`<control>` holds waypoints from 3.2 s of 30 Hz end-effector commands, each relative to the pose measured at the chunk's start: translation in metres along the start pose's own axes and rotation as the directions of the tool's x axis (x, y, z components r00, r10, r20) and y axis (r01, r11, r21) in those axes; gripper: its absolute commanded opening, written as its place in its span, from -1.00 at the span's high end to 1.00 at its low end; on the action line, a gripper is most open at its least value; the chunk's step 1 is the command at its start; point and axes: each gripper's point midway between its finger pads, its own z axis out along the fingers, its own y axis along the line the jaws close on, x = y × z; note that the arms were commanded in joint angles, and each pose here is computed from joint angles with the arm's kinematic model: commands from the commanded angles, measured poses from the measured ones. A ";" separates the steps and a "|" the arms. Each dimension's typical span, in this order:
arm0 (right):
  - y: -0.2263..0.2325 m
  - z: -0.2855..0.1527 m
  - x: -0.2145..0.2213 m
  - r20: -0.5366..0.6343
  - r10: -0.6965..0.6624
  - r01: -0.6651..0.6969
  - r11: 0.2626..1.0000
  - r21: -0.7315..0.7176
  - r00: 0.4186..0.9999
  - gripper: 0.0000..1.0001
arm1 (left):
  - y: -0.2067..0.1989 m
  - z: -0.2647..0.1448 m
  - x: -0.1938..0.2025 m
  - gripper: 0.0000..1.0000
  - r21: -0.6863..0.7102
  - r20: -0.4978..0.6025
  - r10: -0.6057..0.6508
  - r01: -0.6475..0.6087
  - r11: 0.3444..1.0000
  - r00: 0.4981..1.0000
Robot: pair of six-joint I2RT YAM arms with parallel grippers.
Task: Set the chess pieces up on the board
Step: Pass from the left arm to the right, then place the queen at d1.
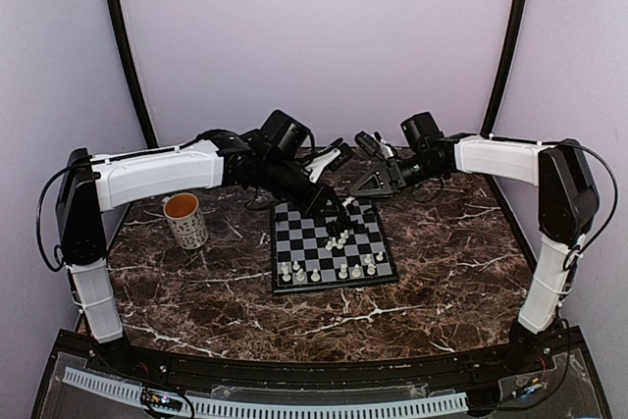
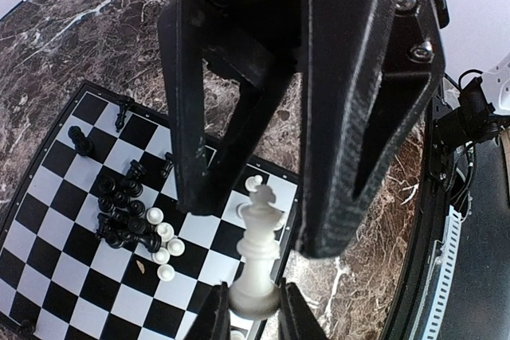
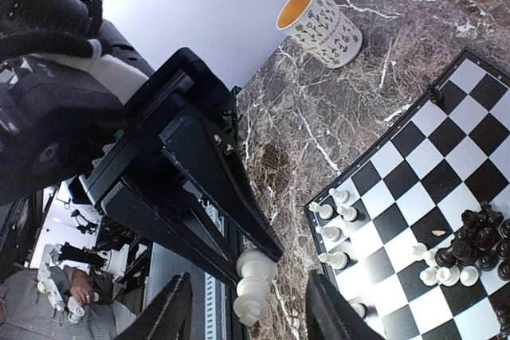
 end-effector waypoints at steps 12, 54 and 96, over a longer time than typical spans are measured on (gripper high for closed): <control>-0.005 0.006 0.001 0.001 0.007 -0.007 1.000 -0.003 1.000 0.37 | -0.006 -0.004 -0.010 0.81 0.013 0.026 0.016 -0.016 1.000 1.000; -0.021 0.066 0.069 -0.544 -0.398 0.628 0.701 0.339 0.739 0.98 | 0.151 -0.118 0.018 -0.65 -0.584 0.170 0.032 0.074 0.808 0.985; -0.066 0.107 0.118 -0.763 -0.318 0.739 0.606 0.293 0.563 0.89 | 0.153 -0.099 0.039 -0.58 -0.519 0.140 0.004 0.070 0.852 0.990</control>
